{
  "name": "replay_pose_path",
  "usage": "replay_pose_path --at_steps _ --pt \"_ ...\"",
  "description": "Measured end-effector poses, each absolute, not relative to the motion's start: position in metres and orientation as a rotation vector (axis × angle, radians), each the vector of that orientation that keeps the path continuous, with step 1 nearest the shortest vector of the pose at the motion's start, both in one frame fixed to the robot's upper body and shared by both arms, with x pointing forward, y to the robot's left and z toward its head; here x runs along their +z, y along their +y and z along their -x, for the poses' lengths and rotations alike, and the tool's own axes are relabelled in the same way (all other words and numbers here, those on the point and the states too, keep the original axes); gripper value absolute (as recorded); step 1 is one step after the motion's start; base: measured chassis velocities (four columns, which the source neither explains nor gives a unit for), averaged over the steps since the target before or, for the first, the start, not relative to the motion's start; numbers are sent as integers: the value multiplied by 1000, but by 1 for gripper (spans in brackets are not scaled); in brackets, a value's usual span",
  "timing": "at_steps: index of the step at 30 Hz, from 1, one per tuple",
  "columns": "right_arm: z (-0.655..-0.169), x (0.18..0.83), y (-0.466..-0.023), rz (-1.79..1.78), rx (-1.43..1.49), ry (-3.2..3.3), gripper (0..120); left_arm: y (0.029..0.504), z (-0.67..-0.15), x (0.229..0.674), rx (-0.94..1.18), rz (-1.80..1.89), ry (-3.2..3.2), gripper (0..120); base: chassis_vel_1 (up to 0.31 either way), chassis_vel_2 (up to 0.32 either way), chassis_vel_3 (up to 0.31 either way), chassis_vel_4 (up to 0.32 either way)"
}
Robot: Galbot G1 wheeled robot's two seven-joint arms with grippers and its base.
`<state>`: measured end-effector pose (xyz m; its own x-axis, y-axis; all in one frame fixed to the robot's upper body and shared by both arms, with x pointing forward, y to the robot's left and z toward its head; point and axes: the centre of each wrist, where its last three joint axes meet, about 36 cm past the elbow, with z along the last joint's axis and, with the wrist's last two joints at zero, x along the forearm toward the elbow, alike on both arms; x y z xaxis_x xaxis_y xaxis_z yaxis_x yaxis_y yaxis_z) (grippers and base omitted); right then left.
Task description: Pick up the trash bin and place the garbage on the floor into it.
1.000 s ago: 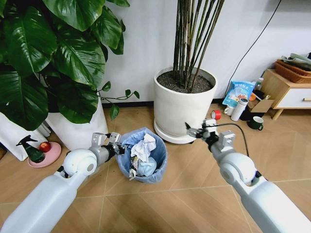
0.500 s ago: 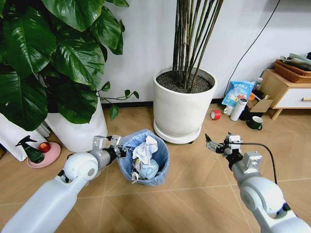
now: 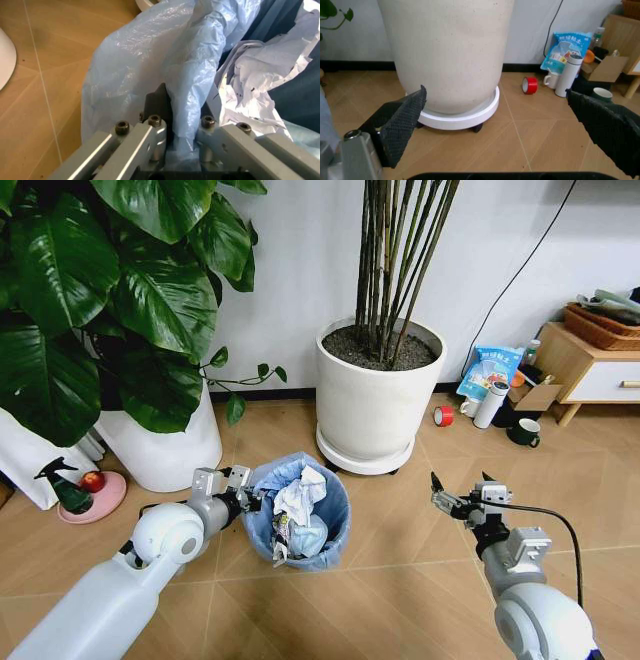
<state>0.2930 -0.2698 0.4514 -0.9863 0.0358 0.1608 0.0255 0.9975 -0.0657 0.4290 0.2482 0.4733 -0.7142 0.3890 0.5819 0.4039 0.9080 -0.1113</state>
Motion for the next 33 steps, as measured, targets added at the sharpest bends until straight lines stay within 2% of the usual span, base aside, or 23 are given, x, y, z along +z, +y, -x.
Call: replay_pose_path --at_steps 14,33 --pt "-278 446 -261 23 170 -2961 100 245 -425 472 -26 566 -2445 2 65 -61 -69 61" --pt "-266 439 -251 -20 191 -2934 100 245 -416 468 6 545 -2453 2 170 -72 -169 78"
